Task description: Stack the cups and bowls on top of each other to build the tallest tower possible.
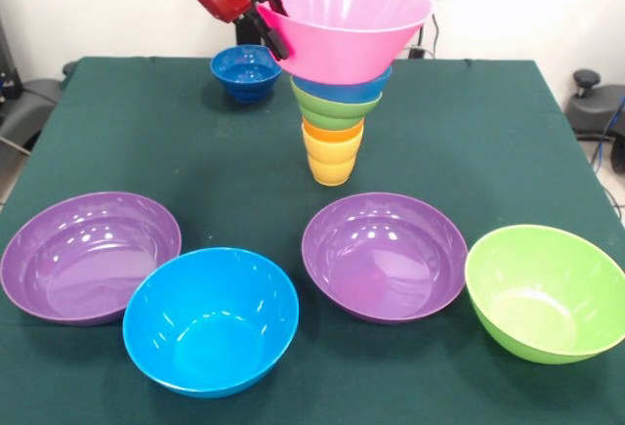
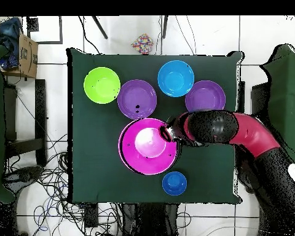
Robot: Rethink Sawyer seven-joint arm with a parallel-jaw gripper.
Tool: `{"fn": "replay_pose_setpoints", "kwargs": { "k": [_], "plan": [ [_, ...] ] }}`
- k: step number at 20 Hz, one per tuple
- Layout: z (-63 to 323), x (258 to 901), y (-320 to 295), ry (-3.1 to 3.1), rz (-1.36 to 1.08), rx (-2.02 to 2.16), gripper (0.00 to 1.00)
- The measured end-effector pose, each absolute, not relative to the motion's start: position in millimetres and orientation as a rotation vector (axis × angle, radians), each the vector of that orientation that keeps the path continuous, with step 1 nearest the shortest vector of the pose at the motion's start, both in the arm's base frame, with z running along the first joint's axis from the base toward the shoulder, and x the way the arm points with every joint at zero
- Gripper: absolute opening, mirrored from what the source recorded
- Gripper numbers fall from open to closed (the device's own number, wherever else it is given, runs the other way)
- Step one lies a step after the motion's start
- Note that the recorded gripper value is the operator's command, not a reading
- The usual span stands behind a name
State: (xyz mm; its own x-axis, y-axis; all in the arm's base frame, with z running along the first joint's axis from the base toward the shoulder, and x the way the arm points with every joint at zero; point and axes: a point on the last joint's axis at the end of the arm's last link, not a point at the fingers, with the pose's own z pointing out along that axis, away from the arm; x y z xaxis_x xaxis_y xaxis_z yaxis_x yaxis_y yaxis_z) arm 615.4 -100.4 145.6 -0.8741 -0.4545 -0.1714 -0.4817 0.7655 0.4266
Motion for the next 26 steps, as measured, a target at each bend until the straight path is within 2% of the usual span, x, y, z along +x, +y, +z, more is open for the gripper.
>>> {"fn": "replay_pose_setpoints", "kwargs": {
  "k": [26],
  "plan": [
    [139,585,-82,2.925,0.781,-0.827,0.0]
  ]
}}
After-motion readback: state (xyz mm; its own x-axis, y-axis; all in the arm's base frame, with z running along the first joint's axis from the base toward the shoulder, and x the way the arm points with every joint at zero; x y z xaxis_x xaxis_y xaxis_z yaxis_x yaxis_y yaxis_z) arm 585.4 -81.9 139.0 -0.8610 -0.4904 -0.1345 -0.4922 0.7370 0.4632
